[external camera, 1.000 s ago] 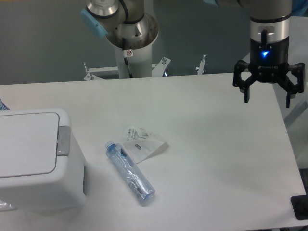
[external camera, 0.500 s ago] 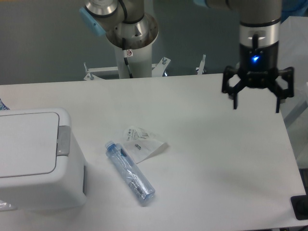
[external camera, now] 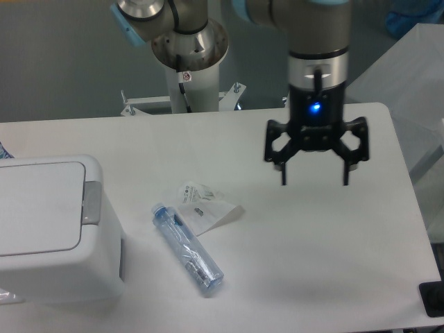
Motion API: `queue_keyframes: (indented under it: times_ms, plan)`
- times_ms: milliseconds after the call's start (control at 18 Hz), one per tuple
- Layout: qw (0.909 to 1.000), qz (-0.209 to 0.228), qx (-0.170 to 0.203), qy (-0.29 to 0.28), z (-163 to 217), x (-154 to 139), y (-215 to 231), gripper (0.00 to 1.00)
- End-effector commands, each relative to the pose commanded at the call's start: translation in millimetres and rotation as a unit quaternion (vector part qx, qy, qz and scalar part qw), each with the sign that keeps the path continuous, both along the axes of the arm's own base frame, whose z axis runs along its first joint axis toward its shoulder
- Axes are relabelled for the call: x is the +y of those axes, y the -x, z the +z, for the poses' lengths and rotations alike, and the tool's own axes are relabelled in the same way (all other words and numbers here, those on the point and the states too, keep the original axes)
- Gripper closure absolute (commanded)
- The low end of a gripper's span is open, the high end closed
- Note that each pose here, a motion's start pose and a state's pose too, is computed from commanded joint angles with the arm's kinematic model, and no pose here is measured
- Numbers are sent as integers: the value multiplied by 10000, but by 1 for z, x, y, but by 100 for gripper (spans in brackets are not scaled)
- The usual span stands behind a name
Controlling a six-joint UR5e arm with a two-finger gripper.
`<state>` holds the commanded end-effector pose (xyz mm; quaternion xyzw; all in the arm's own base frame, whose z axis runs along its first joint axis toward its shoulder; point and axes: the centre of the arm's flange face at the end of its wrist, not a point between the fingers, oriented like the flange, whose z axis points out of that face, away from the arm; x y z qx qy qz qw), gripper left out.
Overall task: Open the trash can
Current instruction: 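Lower the gripper beside the trash can lid edge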
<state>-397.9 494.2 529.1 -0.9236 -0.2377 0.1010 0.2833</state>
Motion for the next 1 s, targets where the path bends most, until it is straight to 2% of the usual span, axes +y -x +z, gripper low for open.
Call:
queue_keyframes:
  times_ms: [389, 611, 1000]
  plan:
    - [9977, 266, -524, -326, 1, 45, -65, 0]
    - [9979, 1, -499, -403, 4, 65, -97, 0]
    - [9964, -67, -742, -407, -6, 87, -138, 0]
